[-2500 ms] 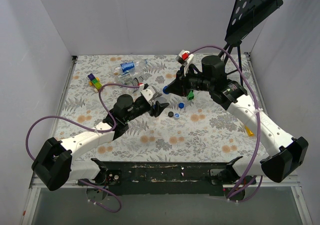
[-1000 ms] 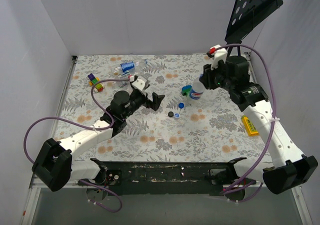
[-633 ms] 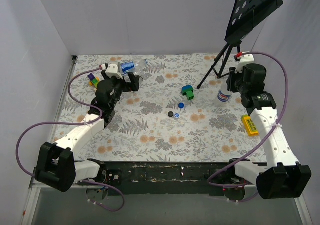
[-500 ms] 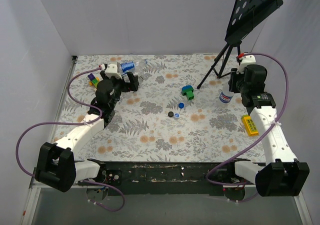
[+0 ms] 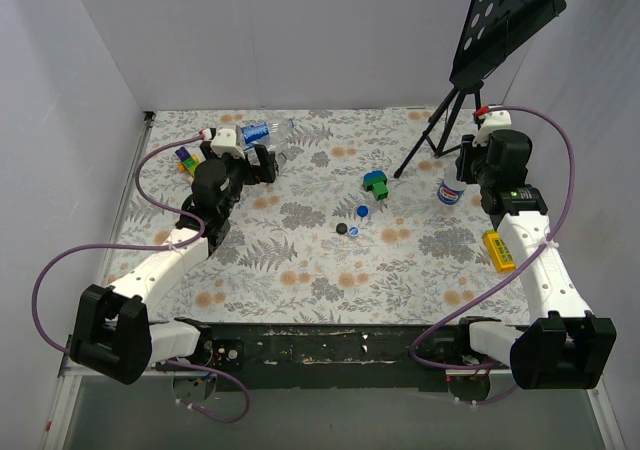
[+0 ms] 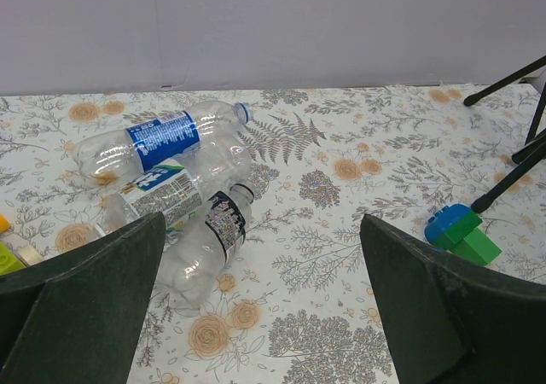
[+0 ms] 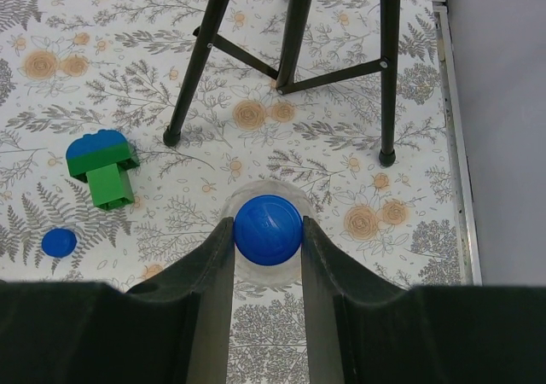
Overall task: Screw on the bottle caps
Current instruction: Place the plastic bottle at the center of the board.
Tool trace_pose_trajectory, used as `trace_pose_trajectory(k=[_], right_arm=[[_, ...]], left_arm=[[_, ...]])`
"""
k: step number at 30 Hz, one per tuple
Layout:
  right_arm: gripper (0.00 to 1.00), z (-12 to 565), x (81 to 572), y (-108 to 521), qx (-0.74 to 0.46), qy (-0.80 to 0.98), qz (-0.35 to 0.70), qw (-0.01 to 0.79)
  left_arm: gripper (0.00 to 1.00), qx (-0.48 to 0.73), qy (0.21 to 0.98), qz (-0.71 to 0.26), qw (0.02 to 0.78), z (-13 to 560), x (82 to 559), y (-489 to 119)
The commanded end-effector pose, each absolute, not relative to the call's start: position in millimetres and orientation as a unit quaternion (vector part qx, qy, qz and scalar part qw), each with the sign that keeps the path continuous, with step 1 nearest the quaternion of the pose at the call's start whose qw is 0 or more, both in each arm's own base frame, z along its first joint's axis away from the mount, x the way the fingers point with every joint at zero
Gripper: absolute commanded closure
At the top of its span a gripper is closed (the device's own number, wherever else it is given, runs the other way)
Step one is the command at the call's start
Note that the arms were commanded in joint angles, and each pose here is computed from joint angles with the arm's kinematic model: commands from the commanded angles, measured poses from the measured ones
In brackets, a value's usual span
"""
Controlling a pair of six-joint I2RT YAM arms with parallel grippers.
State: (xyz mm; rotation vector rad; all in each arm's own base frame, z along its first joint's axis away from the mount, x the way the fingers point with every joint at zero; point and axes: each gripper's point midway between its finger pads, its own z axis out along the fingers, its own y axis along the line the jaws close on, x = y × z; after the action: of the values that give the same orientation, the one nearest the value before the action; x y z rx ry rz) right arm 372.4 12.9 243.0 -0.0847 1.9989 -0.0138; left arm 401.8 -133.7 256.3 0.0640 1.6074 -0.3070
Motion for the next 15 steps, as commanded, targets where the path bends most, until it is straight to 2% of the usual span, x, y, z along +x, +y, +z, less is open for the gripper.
trace_pose_trajectory(k=[1,6,15], right_arm=[[0.69,231,372,9,-0.027,0.848,-0.010,0.529],[0.56,235,375,10,-0.031,0.848,-0.009,0.529],[0.46,242,377,8,-0.027,0.845,-0.013,0.534]], left_arm=[[0.02,0.034,0.696,-0.140,0.704,281,399,-134],[0.02,0.039,0.695,-0.145,0.703,281,398,-136],[0.02,0.044,0.695,-0.146,0.703,282,397,-137]])
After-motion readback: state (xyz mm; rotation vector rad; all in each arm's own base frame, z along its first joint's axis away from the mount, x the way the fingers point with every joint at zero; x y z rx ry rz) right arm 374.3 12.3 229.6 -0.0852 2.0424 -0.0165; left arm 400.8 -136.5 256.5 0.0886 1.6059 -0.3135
